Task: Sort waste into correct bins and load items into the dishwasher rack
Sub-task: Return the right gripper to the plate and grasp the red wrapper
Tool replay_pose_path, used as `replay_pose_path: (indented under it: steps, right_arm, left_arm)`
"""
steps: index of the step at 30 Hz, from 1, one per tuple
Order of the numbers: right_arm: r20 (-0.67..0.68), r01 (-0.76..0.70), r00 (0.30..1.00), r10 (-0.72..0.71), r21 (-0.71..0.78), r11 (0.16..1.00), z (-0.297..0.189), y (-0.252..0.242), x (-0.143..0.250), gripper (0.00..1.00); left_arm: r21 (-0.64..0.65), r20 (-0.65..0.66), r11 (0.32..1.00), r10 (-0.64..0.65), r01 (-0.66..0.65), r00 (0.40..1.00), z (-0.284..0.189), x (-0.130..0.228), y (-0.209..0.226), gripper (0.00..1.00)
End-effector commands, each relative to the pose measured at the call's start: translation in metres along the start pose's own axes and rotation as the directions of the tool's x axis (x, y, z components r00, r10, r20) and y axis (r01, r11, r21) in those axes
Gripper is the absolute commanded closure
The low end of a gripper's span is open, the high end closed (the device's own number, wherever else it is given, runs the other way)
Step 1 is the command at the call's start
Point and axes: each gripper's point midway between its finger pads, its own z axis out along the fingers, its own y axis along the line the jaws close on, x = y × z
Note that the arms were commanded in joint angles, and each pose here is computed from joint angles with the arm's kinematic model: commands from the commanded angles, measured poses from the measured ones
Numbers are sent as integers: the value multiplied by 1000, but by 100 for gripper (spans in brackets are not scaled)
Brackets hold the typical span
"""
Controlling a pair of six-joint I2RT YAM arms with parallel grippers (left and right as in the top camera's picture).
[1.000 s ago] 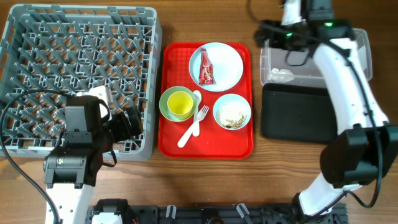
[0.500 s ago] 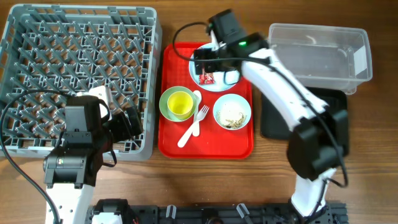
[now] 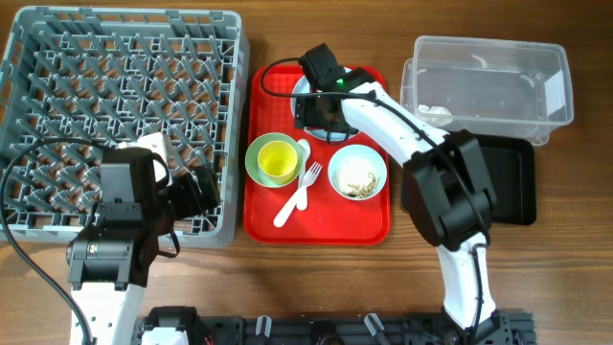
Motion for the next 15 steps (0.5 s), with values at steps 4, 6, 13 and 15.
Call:
replay_pose_path:
  steps: [4,6,13,15]
  right_arm:
    - [-13,-54,998,55,41,998,15,-7,6,42]
    - [-14,-59,998,60,41,997,15,-7,6,56]
    - [-14,-57,998,57,50,997,5,-12,4,92]
    - [7,-47,999,47,42,998,-6,-14,-4,96]
  left_arm:
    - [15,21,1000,-8,7,1000,-6,-7,-3,0]
    - [15,20,1000,-8,7,1000,-6,-7,-3,0]
    - [15,18,1000,-7,7,1000,-6,-6,-3,0]
    - [14,18,1000,-8,8,1000,-6,-6,-3,0]
